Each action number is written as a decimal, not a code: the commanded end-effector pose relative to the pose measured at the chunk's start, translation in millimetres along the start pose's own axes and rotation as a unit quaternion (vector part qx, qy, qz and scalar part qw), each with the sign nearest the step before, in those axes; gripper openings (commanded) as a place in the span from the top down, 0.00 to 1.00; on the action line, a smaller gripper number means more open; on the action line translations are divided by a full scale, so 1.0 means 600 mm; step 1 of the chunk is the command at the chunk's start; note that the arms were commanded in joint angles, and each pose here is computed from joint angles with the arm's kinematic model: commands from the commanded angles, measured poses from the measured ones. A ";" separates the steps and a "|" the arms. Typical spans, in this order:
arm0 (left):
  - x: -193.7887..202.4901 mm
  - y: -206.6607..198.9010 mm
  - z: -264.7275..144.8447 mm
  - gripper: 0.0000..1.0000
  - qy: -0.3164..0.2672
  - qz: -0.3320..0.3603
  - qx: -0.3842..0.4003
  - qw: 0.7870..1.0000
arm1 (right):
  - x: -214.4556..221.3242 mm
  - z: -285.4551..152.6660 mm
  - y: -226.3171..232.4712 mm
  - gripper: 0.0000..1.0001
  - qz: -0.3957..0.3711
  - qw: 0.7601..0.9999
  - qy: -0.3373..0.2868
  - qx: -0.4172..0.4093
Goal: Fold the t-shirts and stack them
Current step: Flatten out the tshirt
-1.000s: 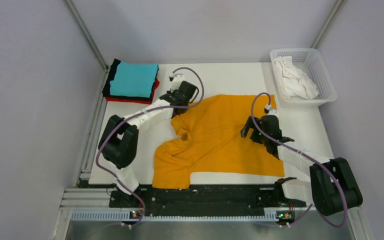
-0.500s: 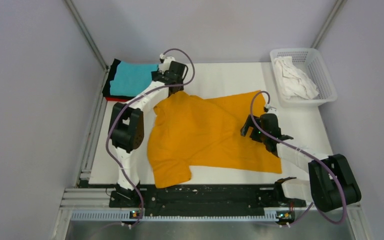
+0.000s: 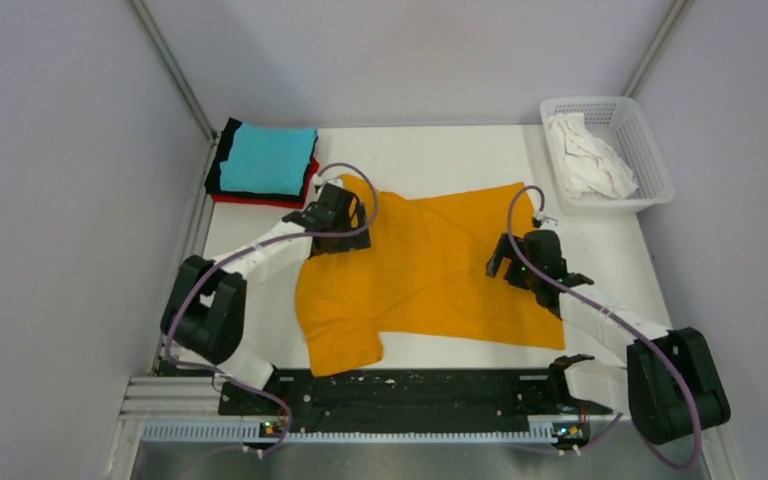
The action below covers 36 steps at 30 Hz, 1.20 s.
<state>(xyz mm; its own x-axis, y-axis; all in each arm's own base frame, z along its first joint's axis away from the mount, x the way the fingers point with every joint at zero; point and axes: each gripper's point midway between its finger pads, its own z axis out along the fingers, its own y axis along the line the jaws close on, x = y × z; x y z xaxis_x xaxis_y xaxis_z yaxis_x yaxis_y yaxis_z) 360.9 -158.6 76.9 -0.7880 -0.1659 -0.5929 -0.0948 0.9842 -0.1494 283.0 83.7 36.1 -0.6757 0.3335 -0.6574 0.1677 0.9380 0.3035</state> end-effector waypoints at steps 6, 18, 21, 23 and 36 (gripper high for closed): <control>0.115 -0.049 -0.043 0.01 0.013 -0.072 0.126 0.989 | -0.051 -0.071 0.014 0.01 0.040 0.995 -0.085 -0.032; 0.107 -0.053 0.060 0.01 0.050 -0.066 0.067 0.994 | 0.010 -0.021 -0.015 0.01 0.026 0.999 -0.019 0.009; 0.079 -0.042 0.099 0.01 0.048 -0.069 0.039 0.996 | 0.003 0.002 -0.025 0.01 0.020 0.999 -0.017 0.037; 0.056 -0.046 0.119 0.01 0.050 -0.074 0.043 0.995 | -0.004 0.019 -0.037 0.01 0.018 0.997 -0.017 0.069; -0.099 -0.101 0.065 0.01 -0.011 -0.078 0.109 0.991 | -0.153 0.019 -0.013 0.01 0.021 0.990 -0.091 0.106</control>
<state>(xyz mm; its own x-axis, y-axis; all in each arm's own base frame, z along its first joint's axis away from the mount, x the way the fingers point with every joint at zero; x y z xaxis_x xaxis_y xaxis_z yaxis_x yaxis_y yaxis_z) 448.5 -214.1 46.9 -0.7834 -0.3354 -0.5233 -0.1322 0.9125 -0.3871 349.8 55.2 37.6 -0.6125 0.3673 -0.7000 0.3573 0.9185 0.1693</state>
